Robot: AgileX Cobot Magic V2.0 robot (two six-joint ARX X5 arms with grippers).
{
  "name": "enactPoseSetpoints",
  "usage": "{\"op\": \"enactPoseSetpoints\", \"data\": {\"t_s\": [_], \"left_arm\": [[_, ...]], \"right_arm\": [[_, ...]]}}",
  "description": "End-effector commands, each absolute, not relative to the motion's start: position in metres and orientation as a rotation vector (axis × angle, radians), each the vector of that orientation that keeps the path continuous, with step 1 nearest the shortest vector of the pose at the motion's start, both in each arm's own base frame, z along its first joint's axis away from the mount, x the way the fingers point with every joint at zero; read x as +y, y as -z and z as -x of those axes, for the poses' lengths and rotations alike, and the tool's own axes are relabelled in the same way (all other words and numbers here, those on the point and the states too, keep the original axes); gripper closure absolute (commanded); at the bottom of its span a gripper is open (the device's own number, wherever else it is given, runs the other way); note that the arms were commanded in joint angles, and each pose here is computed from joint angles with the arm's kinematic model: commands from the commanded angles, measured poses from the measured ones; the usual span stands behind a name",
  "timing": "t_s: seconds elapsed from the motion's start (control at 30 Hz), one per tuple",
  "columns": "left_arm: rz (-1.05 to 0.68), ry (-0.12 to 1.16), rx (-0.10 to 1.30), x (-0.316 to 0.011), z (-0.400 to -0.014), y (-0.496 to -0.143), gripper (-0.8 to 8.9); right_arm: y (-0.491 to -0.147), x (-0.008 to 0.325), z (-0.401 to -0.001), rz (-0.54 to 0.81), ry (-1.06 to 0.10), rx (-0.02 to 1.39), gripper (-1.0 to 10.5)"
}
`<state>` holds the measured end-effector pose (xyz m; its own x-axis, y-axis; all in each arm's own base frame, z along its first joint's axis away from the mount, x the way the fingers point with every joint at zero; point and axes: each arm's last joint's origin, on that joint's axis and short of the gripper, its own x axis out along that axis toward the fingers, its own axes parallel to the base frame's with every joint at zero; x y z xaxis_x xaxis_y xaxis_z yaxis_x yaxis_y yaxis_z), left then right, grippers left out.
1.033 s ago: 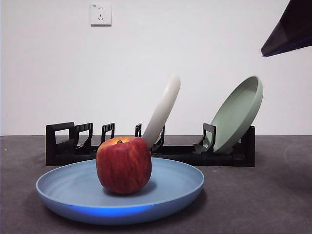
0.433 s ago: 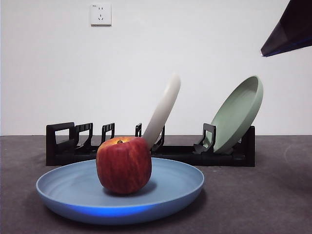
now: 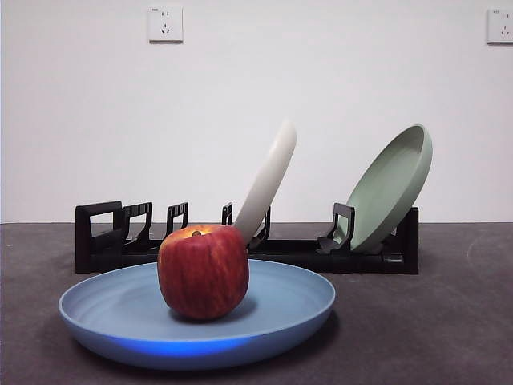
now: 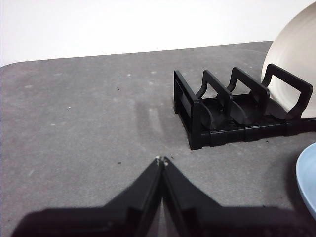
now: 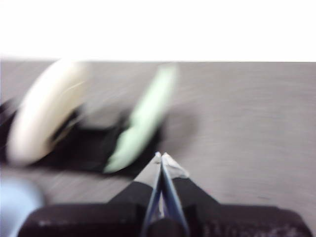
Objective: Take the blue plate from the plate rack,put the plate on the table,take the apple from the table,put the apple in the plate
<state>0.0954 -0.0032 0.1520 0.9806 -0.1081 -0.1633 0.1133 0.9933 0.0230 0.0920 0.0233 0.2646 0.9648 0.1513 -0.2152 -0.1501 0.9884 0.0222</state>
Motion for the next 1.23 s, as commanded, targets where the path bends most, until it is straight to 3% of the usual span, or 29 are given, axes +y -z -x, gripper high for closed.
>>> {"op": "enactPoseSetpoints", "data": {"t_s": [0.03,0.27,0.53,0.8,1.23], "left_arm": [[-0.026,0.107,0.172,-0.003,-0.096,-0.148,8.16],[-0.026,0.107,0.172,-0.003,-0.096,-0.148,8.16],[-0.026,0.107,0.172,-0.003,-0.096,-0.148,8.16],[-0.026,0.107,0.172,-0.003,-0.096,-0.148,8.16],[-0.026,0.107,0.172,-0.003,-0.096,-0.148,8.16]], "right_arm": [[-0.253,0.015,-0.09,-0.055,-0.105,0.18,9.6],[-0.211,0.01,-0.095,-0.081,-0.08,0.083,9.6],[-0.168,0.009,-0.094,-0.087,-0.078,0.094,9.6],[-0.148,0.009,-0.095,-0.131,-0.069,0.182,9.6],[-0.148,0.01,-0.096,-0.168,-0.084,0.185,9.6]]}}
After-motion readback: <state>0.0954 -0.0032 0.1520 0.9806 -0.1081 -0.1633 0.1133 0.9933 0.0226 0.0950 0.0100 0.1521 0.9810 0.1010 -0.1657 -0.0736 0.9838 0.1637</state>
